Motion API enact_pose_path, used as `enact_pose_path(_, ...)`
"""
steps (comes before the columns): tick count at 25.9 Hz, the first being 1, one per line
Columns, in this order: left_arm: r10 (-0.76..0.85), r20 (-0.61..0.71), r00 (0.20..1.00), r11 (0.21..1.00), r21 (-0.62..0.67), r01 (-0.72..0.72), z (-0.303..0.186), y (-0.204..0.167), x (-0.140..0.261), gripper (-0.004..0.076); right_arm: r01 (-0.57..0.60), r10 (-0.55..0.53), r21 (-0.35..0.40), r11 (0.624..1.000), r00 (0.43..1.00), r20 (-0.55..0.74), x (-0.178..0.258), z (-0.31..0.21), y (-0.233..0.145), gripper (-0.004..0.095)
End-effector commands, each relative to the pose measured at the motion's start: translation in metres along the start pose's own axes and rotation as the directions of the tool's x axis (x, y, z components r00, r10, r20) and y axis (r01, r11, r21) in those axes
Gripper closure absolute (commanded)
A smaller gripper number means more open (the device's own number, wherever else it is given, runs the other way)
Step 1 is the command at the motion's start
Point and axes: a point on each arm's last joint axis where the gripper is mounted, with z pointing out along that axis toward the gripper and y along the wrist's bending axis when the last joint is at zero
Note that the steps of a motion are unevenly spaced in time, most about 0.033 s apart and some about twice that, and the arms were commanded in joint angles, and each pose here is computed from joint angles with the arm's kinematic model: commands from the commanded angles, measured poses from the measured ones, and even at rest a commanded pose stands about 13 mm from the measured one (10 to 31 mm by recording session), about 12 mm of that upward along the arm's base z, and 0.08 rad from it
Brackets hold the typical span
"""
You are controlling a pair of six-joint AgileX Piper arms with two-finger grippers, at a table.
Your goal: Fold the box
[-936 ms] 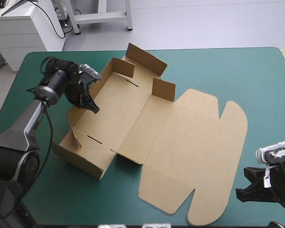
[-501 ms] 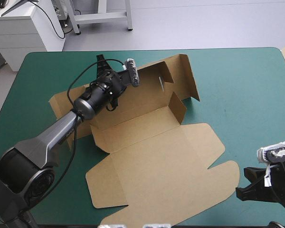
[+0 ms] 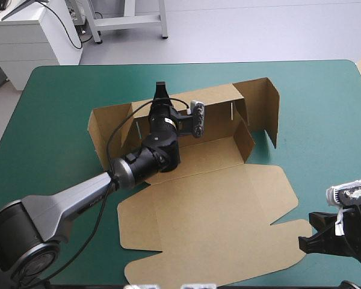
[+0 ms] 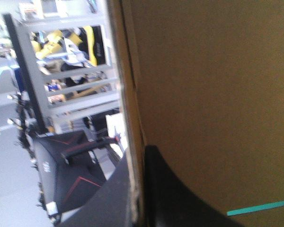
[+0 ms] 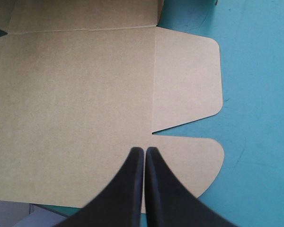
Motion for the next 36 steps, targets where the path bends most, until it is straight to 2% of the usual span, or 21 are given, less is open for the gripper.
enact_pose_path(1, 0.074, 0.084, 0.994, 0.976, -0.209, -0.055, -0.033, 0.015, -0.003, 0.0731, -0.012, 0.011, 0.003, 1.0, 0.998, 0.06, -0.008, -0.003, 0.0, 0.091)
enact_pose_path(4, 0.124, 0.091, 0.988, 0.969, -0.224, -0.101, -0.037, 0.004, -0.007, 0.0731, -0.033, 0.025, 0.077, 0.997, 0.995, 0.094, -0.011, -0.004, -0.006, 0.091)
enact_pose_path(5, 0.147, 0.092, 0.985, 0.965, -0.233, -0.122, -0.038, 0.002, -0.008, 0.0731, -0.034, 0.018, 0.135, 0.99, 0.992, 0.122, -0.014, -0.005, -0.012, 0.091)
enact_pose_path(8, 0.154, 0.088, 0.984, 0.956, -0.265, -0.126, -0.038, 0.004, -0.008, 0.0731, -0.033, -0.006, 0.247, 0.968, 0.988, 0.154, -0.03, -0.004, -0.017, 0.091)
enact_pose_path(14, 0.15, 0.069, 0.986, 0.954, -0.271, -0.127, -0.038, 0.005, -0.006, 0.0731, 0.052, -0.114, 0.34, 0.939, 0.979, 0.167, -0.075, 0.013, -0.007, 0.091)
enact_pose_path(17, 0.03, 0.102, 0.994, 0.964, -0.265, -0.002, -0.038, 0.005, -0.006, 0.0731, 0.1, -0.181, 0.426, 0.899, 0.971, 0.154, -0.109, 0.024, -0.001, 0.091)
enact_pose_path(19, 0.027, 0.104, 0.994, 0.964, -0.265, 0.002, -0.038, 0.005, -0.007, 0.0731, 0.136, -0.227, 0.461, 0.877, 0.962, 0.148, -0.127, 0.028, 0.003, 0.091)
enact_pose_path(23, 0.041, 0.103, 0.994, 0.963, -0.267, -0.012, -0.037, 0.005, -0.007, 0.0731, 0.177, -0.262, 0.462, 0.869, 0.956, 0.128, -0.154, 0.039, 0.008, 0.091)
enact_pose_path(27, 0.042, 0.102, 0.994, 0.964, -0.266, -0.014, -0.037, 0.004, -0.008, 0.0731, 0.197, -0.258, 0.388, 0.9, 0.96, 0.112, -0.178, 0.059, 0.001, 0.091)
enact_pose_path(32, 0.044, 0.091, 0.995, 0.961, -0.275, -0.018, -0.037, 0.005, -0.007, 0.0731, 0.136, -0.176, 0.277, 0.951, 0.977, 0.123, -0.204, 0.087, -0.025, 0.091)
enact_pose_path(36, 0.046, 0.096, 0.994, 0.962, -0.274, -0.018, -0.037, 0.005, -0.007, 0.0731, 0.081, -0.115, 0.25, 0.965, 0.985, 0.126, -0.225, 0.105, -0.053, 0.091)
